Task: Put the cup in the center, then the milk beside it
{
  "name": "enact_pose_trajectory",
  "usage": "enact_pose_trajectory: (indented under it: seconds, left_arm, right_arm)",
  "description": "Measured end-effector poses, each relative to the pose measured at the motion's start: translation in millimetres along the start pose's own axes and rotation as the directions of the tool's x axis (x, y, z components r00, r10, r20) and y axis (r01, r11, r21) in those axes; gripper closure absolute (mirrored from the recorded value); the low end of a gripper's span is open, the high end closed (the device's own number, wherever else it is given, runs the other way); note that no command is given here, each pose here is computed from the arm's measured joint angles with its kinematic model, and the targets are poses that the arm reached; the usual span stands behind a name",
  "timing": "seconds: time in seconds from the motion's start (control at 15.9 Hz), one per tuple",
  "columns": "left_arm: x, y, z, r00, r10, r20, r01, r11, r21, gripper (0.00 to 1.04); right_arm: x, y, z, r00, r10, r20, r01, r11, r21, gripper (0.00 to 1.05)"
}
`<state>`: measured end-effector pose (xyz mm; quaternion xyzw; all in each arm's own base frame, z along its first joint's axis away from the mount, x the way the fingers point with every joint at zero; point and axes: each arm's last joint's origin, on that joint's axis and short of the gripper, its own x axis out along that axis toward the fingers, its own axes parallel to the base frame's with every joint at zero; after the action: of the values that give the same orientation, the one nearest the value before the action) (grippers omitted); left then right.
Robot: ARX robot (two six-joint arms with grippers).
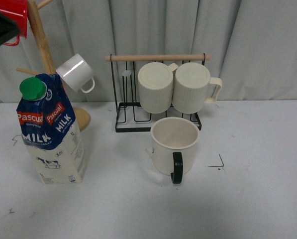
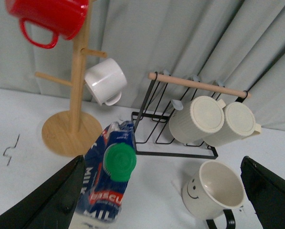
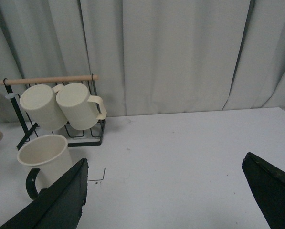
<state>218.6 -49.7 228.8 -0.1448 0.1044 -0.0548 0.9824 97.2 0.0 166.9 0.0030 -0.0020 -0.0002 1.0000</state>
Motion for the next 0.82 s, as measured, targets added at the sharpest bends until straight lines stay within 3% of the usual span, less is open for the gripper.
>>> enact_pose_trajectory:
  seconds: [0.25,0.5,0.63,0.82]
  left_arm:
    - [53,-11,-5,0.997,-0.022,-0.076,0.033,0.99,0.137,0.07]
    - [82,4,-30,0.982,0.126,-0.138,-0.081,0.953,0.292,0.07]
    - [87,8,-28,0.98,0.153,-0.13,-0.108,0.947,0.303,0.07]
    - [103,19,-48,0.963,0.204,-0.177,-0.14,0.938,0.318,0.07]
  right_arm:
    - [0,0,0,1.0,0.0,0.0,0.0,1.0,0.0,0.06]
    - [0,0,0,1.0,0.0,0.0,0.0,1.0,0.0,0.06]
    - [0,0,0,1.0,0.0,0.0,0.0,1.0,0.0,0.06]
    - [0,0,0,1.0,0.0,0.0,0.0,1.0,0.0,0.06]
